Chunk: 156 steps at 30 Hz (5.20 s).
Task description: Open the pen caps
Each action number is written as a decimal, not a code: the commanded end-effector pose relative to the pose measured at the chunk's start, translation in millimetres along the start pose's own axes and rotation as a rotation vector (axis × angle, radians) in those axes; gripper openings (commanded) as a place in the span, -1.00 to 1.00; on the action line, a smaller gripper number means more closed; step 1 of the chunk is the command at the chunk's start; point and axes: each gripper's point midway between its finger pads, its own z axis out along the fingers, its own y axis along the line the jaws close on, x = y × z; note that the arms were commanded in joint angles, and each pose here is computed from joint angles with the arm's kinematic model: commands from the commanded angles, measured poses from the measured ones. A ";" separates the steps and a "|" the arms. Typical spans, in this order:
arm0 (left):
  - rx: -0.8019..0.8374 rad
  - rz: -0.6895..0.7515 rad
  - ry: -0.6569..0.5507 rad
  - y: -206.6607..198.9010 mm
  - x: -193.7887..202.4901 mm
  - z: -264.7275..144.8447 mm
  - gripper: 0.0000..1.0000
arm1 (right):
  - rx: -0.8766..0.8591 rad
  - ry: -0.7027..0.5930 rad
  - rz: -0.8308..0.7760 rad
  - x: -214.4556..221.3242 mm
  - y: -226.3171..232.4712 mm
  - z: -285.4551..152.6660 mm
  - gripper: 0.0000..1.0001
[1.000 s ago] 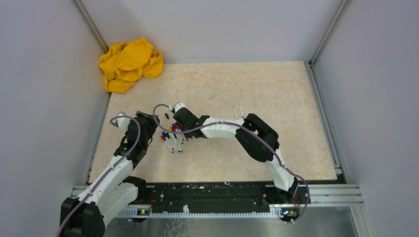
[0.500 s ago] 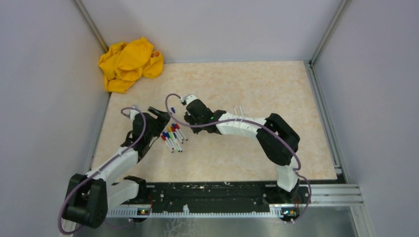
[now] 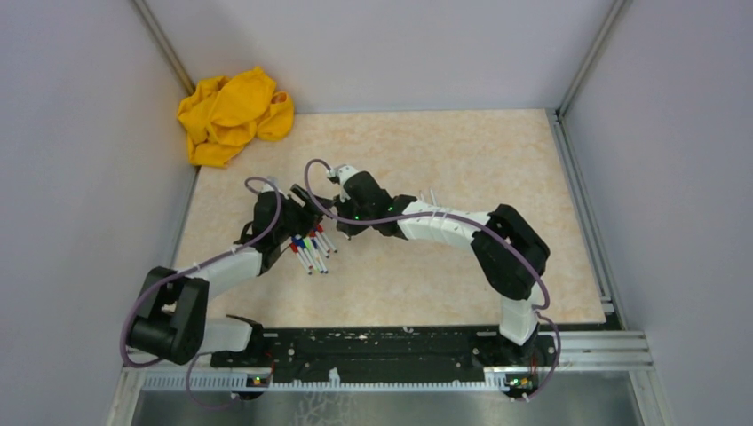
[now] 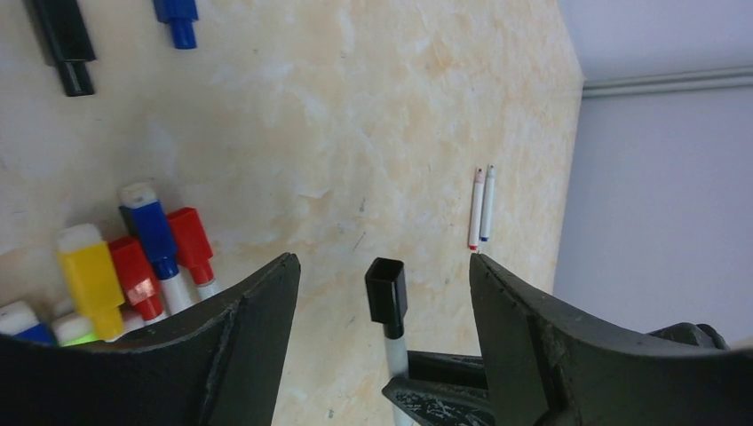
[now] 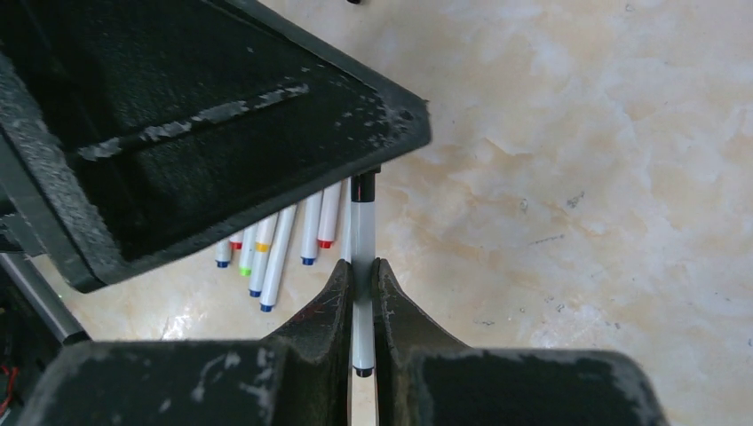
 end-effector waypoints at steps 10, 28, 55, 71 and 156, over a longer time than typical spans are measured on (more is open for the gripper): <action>0.124 -0.013 0.048 -34.1 6.7 15.9 0.01 | -0.087 -0.113 0.030 -38.6 10.1 -24.0 -1.00; 0.141 -0.016 0.075 -41.3 11.3 17.3 -1.00 | -0.084 -0.130 0.035 -42.3 1.4 -27.2 -0.85; 0.075 -0.043 -0.072 -40.2 -36.5 34.0 -1.00 | -0.034 -0.038 0.049 5.2 -25.8 -10.9 -1.00; -0.133 0.067 -0.106 -3.2 -80.3 60.5 -1.00 | 0.160 -0.061 0.076 13.9 -82.7 -38.9 -1.00; -0.398 0.052 -0.357 59.2 -91.9 -23.6 0.21 | 0.298 -0.072 -0.199 -27.3 -72.0 -4.9 -0.20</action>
